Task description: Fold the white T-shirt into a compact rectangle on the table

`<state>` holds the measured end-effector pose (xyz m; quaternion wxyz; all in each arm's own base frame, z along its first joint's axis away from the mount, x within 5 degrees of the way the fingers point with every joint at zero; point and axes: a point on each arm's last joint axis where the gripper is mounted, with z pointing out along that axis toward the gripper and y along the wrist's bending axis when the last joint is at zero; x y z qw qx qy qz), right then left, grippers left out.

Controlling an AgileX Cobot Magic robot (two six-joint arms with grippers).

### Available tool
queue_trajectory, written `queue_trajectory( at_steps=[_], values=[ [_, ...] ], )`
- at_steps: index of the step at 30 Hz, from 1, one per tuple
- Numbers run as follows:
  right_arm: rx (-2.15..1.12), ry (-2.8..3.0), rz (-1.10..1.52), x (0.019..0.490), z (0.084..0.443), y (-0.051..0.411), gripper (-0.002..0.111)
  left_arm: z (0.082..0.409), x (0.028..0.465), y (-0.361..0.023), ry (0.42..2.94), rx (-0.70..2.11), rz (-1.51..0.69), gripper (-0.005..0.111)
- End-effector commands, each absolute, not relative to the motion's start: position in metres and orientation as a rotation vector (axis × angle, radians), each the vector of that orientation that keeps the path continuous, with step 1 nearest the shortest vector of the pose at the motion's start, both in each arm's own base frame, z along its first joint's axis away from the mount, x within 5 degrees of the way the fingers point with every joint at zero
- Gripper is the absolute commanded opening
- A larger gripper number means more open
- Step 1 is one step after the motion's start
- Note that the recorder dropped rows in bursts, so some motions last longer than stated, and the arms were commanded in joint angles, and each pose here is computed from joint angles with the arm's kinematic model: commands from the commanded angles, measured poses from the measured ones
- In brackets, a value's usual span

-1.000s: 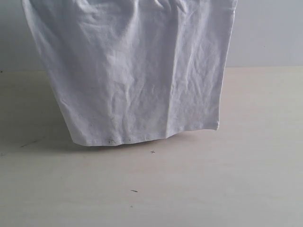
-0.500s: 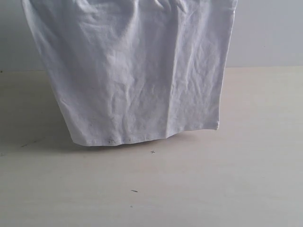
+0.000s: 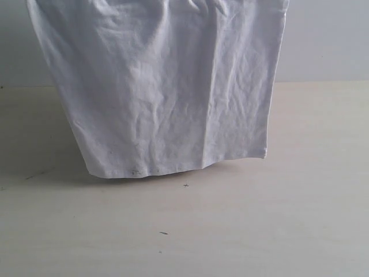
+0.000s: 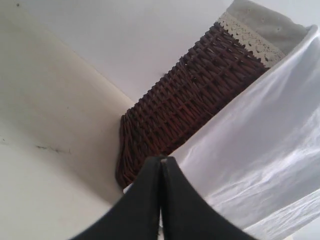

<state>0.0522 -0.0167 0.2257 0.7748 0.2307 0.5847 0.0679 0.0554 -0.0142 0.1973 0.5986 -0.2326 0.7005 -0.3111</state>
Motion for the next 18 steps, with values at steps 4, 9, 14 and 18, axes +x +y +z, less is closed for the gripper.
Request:
queue_trajectory(
  at_steps=[4,9,14,18],
  values=[
    [0.553,1.396,0.202,0.055,0.212,-0.014,0.000,0.197,0.055,-0.016,1.629,-0.562,-0.779,0.000],
    [0.662,1.481,0.313,0.055,0.201,-0.011,0.000,0.192,0.053,-0.022,1.699,-0.563,-0.844,0.000],
    [0.700,1.474,0.366,0.056,0.201,-0.010,0.000,0.194,0.056,-0.022,1.672,-0.643,-0.908,0.000],
    [0.665,1.453,0.393,0.056,0.204,-0.009,0.000,0.197,0.059,-0.026,1.697,-0.640,-0.956,0.000]
  ],
)
